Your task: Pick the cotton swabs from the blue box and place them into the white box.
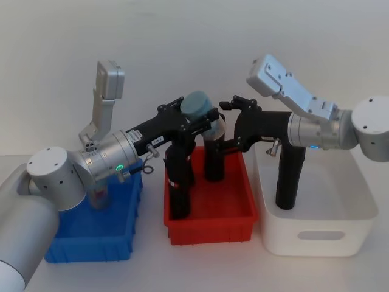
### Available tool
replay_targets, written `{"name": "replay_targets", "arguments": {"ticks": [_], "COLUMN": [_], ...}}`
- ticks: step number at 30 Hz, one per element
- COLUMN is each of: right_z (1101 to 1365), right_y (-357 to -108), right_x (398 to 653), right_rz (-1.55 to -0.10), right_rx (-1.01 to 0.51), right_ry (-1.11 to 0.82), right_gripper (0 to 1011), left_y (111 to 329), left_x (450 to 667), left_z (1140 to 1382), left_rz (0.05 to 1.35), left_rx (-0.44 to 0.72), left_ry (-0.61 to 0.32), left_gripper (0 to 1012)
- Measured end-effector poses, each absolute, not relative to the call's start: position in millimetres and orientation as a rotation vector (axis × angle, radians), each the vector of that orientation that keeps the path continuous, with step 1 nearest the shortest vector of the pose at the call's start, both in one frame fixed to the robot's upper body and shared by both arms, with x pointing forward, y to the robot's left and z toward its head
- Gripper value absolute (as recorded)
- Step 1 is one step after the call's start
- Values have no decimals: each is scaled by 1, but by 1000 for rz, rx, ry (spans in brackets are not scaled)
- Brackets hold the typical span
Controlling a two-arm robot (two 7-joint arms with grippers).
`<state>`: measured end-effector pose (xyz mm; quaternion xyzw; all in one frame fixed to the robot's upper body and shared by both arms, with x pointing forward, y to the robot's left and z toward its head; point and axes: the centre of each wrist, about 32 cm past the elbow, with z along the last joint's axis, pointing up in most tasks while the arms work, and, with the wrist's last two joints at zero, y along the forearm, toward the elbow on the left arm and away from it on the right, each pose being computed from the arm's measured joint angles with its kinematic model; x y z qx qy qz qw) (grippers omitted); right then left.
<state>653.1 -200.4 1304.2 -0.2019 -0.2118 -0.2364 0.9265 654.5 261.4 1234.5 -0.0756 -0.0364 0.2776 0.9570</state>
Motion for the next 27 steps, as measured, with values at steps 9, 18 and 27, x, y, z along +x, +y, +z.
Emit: {"name": "replay_targets", "arguments": {"ticks": [9,18,27], "right_z": [1305,1306,1306], "right_y": [-195,-189,-186], "right_x": [656,658,659], "right_rz": [-475,-468,-465], "right_rx": [-407,-395,-391], "right_ry": [-437,-428,-425], "right_gripper": [1002,1001,850], "left_y": [262,263,264], "left_x": [654,652,651], "left_z": [1233,1233,1232], "left_rz": [566,571,574], "left_rx": [-150,-145,-144], "left_ry": [-65,-63,-62], "left_gripper": [678,678,678]}}
